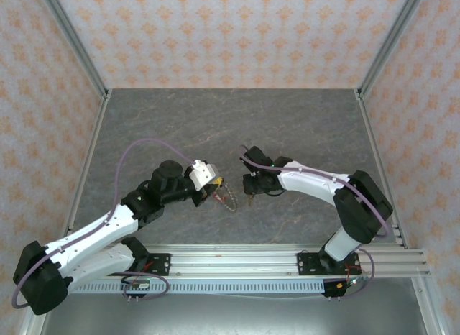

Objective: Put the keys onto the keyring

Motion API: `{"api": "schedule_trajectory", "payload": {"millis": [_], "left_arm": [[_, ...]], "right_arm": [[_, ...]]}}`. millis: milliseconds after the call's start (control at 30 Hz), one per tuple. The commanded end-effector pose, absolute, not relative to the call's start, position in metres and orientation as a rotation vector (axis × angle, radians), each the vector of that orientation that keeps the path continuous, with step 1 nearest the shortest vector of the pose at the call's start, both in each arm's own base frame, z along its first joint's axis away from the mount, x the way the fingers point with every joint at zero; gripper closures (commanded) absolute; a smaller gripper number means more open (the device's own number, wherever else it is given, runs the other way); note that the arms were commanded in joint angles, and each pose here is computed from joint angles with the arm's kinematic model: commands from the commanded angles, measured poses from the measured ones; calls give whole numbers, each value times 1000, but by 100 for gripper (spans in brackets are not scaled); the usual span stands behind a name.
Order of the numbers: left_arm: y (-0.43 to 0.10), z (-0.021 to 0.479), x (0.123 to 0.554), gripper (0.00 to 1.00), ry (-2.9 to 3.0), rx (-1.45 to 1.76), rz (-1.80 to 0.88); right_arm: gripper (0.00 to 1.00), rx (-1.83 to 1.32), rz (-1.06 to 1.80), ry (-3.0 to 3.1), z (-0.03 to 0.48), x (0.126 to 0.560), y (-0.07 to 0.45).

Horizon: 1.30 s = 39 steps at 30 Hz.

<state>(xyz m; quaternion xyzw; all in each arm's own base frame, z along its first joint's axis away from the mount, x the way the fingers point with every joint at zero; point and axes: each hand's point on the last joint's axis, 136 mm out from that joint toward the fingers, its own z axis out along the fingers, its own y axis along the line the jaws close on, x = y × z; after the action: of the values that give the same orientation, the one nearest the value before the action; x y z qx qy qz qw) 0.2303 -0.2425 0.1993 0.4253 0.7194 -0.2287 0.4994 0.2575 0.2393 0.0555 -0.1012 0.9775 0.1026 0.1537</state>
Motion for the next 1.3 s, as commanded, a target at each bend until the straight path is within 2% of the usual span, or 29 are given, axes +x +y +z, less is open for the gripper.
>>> {"api": "schedule_trajectory", "payload": {"millis": [0,100,333,533,633,1267], "left_arm": [[-243,215,237,100,1688,1017,-536],[-243,215,238,100,1687,1018,-537],[-244,214,238,100,1688,1022,-538],[-243,213,238,100,1693,1021,-537],[-243,213,238,100,1694,1022,-538],[-246,213,238,100,1690,1024,-554]], "right_arm": [[65,-256,255,2807,60,259,234],[66,-220,272,2856,54,256,238],[75,-143,280,2915,43,254,242],[77,-109,221,2929,39,255,237],[82,-113,224,2925,40,255,237],[85,-103,226,2915,34,259,239]]}}
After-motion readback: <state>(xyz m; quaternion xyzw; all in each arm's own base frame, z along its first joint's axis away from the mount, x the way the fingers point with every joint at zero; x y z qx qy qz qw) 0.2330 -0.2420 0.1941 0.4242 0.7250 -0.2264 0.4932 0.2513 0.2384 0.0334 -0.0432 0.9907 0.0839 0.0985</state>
